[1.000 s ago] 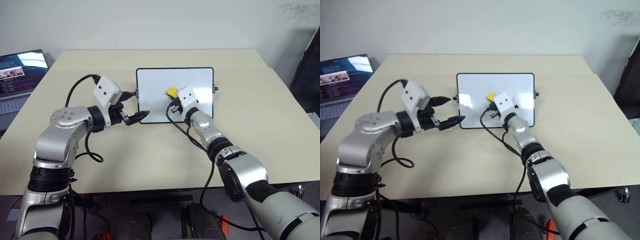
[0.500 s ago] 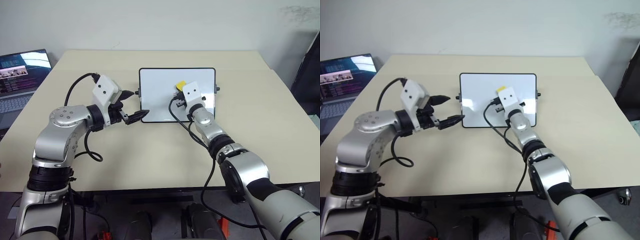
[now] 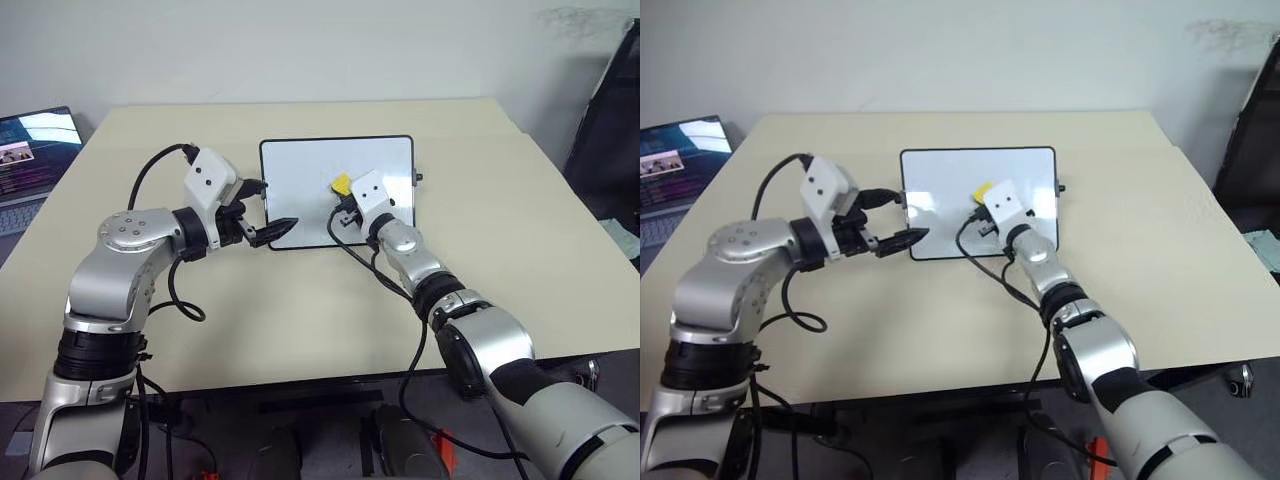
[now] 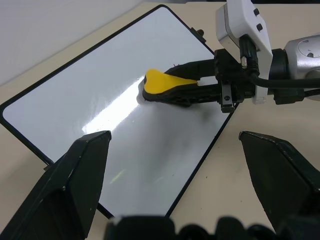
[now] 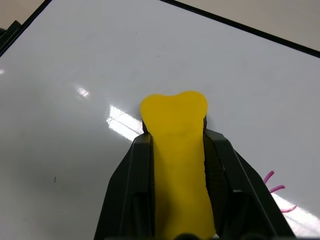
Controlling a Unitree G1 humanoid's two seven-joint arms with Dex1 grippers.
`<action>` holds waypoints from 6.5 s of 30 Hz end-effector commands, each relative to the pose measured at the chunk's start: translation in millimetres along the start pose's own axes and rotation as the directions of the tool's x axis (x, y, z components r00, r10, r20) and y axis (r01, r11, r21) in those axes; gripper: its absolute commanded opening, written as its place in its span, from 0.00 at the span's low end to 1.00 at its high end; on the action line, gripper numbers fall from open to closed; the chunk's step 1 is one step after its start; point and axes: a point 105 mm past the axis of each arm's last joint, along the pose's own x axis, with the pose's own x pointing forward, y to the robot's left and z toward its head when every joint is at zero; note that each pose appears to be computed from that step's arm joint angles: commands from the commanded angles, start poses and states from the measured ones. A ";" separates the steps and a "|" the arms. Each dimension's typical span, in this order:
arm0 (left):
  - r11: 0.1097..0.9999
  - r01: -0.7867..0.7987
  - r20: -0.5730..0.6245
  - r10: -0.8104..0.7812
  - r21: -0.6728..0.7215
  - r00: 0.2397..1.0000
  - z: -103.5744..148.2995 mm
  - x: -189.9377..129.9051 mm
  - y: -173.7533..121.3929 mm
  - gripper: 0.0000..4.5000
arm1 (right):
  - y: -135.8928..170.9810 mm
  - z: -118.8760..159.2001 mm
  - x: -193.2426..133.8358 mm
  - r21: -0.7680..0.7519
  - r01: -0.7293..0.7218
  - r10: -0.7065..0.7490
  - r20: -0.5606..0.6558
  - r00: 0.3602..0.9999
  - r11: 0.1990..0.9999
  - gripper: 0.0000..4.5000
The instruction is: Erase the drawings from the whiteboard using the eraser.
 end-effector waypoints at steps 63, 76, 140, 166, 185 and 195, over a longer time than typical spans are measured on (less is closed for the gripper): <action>0.992 -0.093 0.002 0.093 0.089 0.996 6.7 -27.1 32.6 1.00 | -169.5 62.6 -130.5 -0.328 -0.073 0.103 0.077 0.992 0.942 0.22; 0.995 -0.049 0.004 0.049 0.091 0.999 10.6 -25.5 26.4 1.00 | -174.5 63.8 -139.6 -0.293 -0.098 0.114 0.036 0.993 0.951 0.22; 0.994 0.006 -0.018 -0.004 0.106 1.000 9.1 -16.0 18.6 1.00 | -106.6 18.3 -53.4 -0.104 0.122 -0.101 0.187 0.977 0.987 0.22; 0.993 -0.005 -0.021 0.007 0.121 1.000 12.7 -18.0 21.6 1.00 | -54.3 -50.6 -54.6 -0.116 -0.112 0.104 -0.079 0.991 0.987 0.22; 0.993 0.002 -0.016 0.000 0.121 1.000 13.5 -15.0 20.3 1.00 | -91.5 -36.3 -45.9 -0.065 0.125 -0.130 -0.084 0.988 0.990 0.22; 0.993 0.004 -0.004 -0.003 0.118 1.000 15.4 -12.9 19.2 1.00 | -13.4 -23.8 -31.2 -0.040 -0.164 0.164 -0.011 0.986 0.986 0.22</action>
